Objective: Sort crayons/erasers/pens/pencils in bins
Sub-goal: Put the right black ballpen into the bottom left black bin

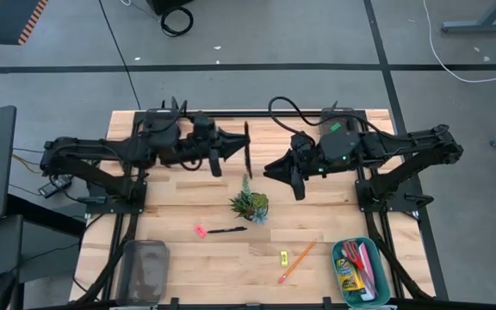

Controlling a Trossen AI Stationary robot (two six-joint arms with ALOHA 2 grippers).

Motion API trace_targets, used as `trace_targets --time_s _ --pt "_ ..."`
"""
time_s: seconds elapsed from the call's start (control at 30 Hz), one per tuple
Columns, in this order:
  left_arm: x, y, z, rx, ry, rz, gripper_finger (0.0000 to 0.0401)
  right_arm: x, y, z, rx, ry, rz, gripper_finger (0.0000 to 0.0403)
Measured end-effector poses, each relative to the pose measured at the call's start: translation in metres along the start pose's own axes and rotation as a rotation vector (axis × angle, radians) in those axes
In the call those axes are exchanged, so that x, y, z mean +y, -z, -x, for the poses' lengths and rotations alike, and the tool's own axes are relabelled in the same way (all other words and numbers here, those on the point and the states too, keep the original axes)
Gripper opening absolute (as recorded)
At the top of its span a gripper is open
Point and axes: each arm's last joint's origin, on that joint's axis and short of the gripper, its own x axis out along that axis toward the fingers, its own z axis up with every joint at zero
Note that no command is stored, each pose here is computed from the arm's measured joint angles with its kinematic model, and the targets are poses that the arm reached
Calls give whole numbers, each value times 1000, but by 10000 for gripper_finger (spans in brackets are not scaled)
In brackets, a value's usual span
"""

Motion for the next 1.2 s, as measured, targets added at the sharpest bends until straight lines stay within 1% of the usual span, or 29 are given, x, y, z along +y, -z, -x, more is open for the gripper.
trace_targets --time_s 0.1,0.2,0.33,0.47,0.73,0.87,0.97,1.07,1.2 --pt "0 -2 15 80 -33 45 35 -1 2 0 17 12 3 125" --pt "0 5 31 212 -82 101 35 -2 4 0 38 26 8 128" --pt "-1 16 58 402 -180 191 35 -4 6 0 59 42 13 129" --pt "-3 27 83 555 -271 276 35 -6 9 0 93 66 20 129" --pt "-17 54 114 776 -418 399 35 -10 14 1 143 101 38 129" --pt "-27 66 131 807 -508 471 35 -12 16 2 167 117 44 129" --pt "-39 72 144 802 -520 547 35 -13 18 2 185 128 57 129" --pt "-50 79 162 823 -547 593 35 -14 19 2 198 135 70 129" --pt "-59 95 188 867 -654 627 35 -15 20 3 213 145 75 129"
